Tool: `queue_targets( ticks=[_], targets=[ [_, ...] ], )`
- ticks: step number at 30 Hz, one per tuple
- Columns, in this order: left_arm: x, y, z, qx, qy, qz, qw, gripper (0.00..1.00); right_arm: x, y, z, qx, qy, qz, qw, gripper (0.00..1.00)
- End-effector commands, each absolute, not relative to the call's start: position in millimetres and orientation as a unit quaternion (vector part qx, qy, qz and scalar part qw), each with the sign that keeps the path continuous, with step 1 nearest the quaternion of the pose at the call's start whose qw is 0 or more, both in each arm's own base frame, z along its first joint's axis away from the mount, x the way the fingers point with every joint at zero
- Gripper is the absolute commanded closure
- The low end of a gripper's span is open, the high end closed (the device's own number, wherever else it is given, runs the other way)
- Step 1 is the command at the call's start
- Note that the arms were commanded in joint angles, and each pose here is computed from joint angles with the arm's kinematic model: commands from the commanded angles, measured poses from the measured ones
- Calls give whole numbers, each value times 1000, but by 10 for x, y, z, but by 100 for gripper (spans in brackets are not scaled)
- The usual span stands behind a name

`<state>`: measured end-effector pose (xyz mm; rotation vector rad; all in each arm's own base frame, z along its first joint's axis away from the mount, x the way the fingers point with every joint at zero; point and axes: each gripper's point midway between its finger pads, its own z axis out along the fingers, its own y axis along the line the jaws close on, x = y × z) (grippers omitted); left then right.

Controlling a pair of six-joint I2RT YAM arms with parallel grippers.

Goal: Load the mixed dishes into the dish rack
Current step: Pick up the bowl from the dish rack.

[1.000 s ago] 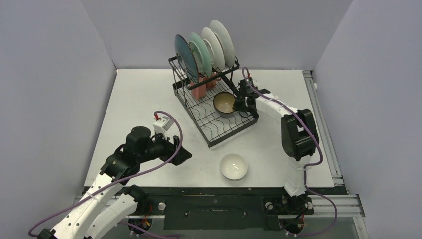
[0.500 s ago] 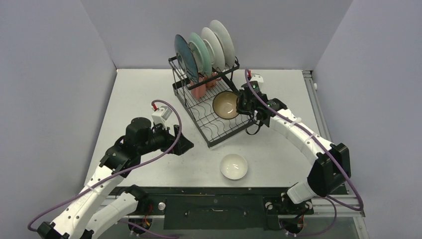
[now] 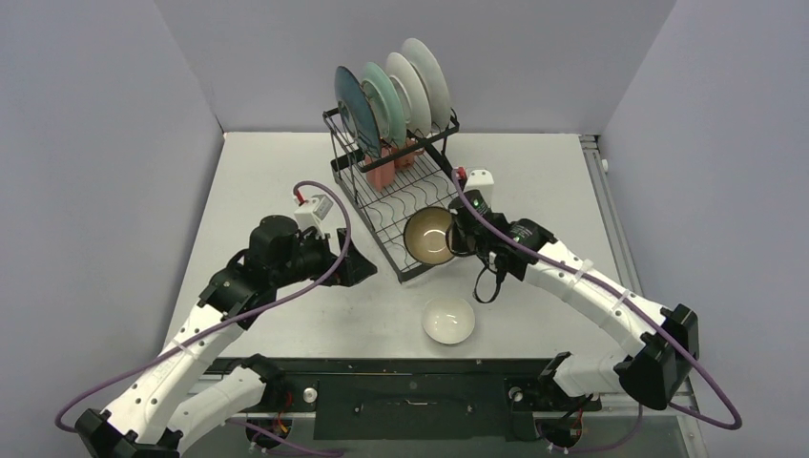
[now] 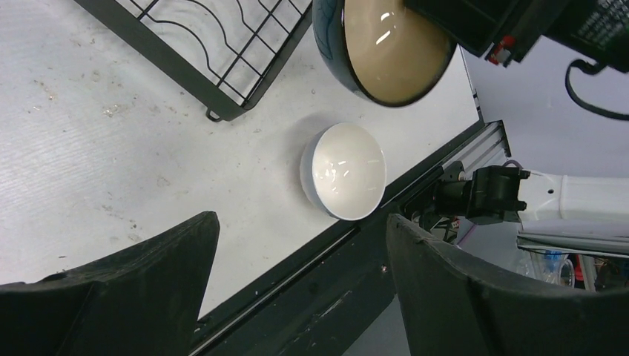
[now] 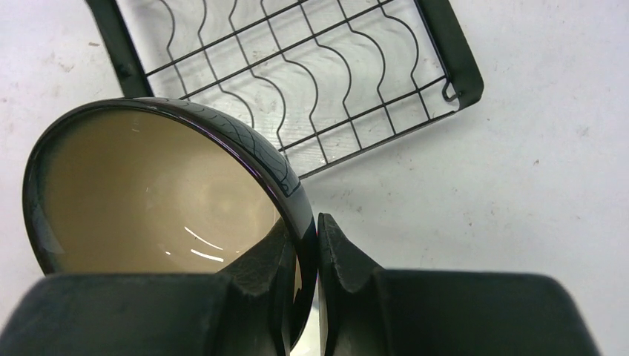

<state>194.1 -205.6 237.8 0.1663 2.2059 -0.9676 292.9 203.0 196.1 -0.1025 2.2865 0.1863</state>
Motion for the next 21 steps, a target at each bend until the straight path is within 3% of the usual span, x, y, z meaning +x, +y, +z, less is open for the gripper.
queue_targets(
  ticks=[1, 21],
  targets=[
    [2046, -2174, 2679, 48, 830, -401, 386, 20, 2883, 2120, 2494, -26, 868, 91, 488, 100],
    [2181, -2429, 2429, 5, 851, -372, 370, 27, 2327, 2603, 2684, -84, 849, 103, 511, 100]
  ],
)
